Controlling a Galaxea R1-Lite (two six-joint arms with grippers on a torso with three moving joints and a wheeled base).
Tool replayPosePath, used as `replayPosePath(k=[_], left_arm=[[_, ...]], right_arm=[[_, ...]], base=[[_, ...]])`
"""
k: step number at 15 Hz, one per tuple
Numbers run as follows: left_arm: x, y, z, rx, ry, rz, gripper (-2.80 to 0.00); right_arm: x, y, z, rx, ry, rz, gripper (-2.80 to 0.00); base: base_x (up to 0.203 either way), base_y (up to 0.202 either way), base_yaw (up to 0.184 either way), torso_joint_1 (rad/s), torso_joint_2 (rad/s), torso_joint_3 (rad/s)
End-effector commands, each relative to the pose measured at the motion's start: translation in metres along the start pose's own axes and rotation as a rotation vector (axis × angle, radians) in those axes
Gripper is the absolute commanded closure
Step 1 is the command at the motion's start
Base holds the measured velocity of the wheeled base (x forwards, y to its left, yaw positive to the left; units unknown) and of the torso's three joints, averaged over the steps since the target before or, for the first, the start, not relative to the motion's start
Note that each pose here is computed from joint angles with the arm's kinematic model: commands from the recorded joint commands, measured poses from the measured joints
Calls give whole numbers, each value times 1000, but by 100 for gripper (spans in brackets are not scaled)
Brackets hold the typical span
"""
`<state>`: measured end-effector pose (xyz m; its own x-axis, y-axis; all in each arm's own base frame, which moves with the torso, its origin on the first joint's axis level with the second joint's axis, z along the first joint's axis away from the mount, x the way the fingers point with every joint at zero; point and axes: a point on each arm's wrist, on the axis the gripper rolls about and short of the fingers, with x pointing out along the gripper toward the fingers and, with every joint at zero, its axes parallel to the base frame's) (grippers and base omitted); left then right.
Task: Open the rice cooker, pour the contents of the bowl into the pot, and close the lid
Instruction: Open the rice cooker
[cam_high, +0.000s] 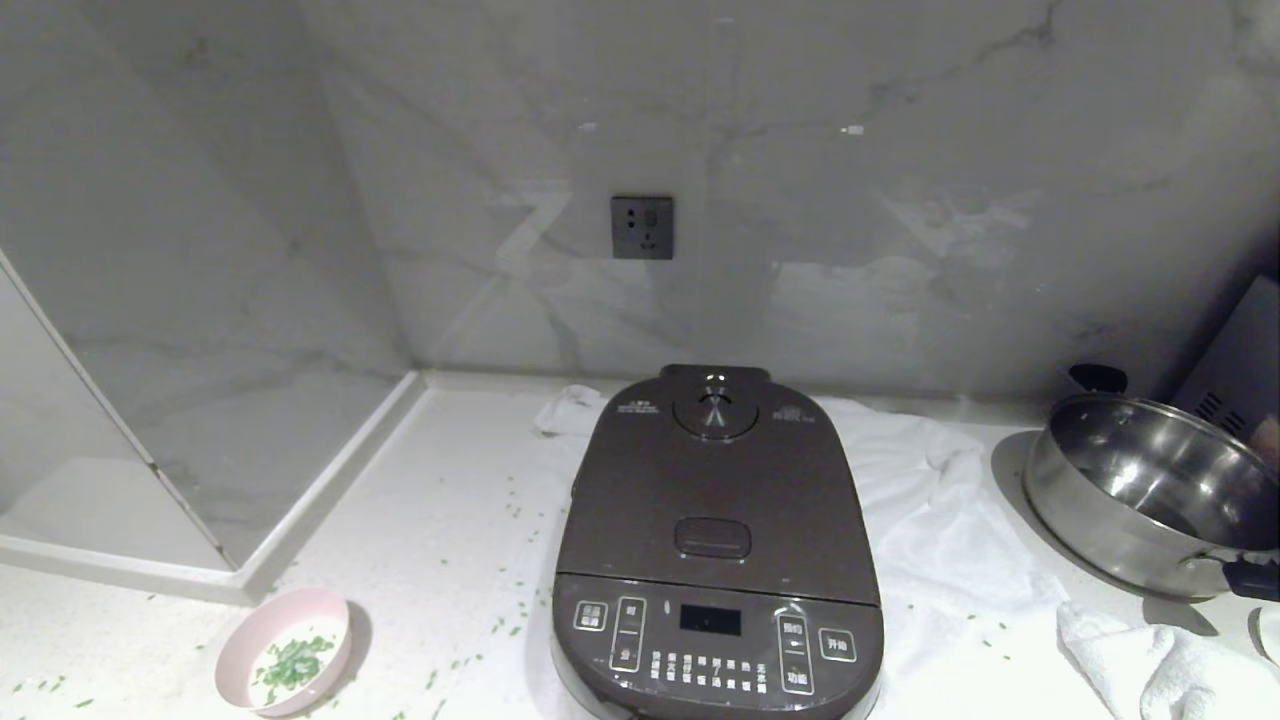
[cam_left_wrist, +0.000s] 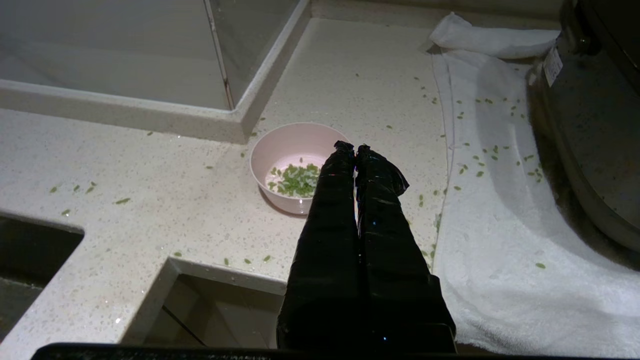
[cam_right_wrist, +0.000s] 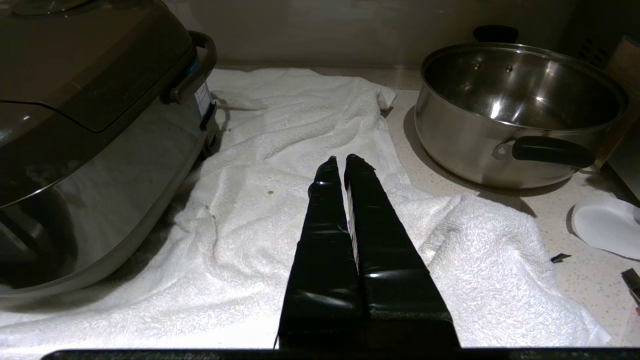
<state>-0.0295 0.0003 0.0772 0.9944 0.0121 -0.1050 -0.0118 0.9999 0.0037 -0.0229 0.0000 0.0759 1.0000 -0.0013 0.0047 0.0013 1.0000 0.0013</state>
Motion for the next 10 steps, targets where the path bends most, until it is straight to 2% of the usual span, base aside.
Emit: replayPosePath(k=[1,10], left_arm=[[0,0,0,1,1,1,0],[0,0,0,-1,1,1,0]], right_arm=[[0,0,0,2,0,0,0],[0,0,0,4,0,-1,0]], base=[[0,0,0,0,0,0],[0,0,0,0,0,0]])
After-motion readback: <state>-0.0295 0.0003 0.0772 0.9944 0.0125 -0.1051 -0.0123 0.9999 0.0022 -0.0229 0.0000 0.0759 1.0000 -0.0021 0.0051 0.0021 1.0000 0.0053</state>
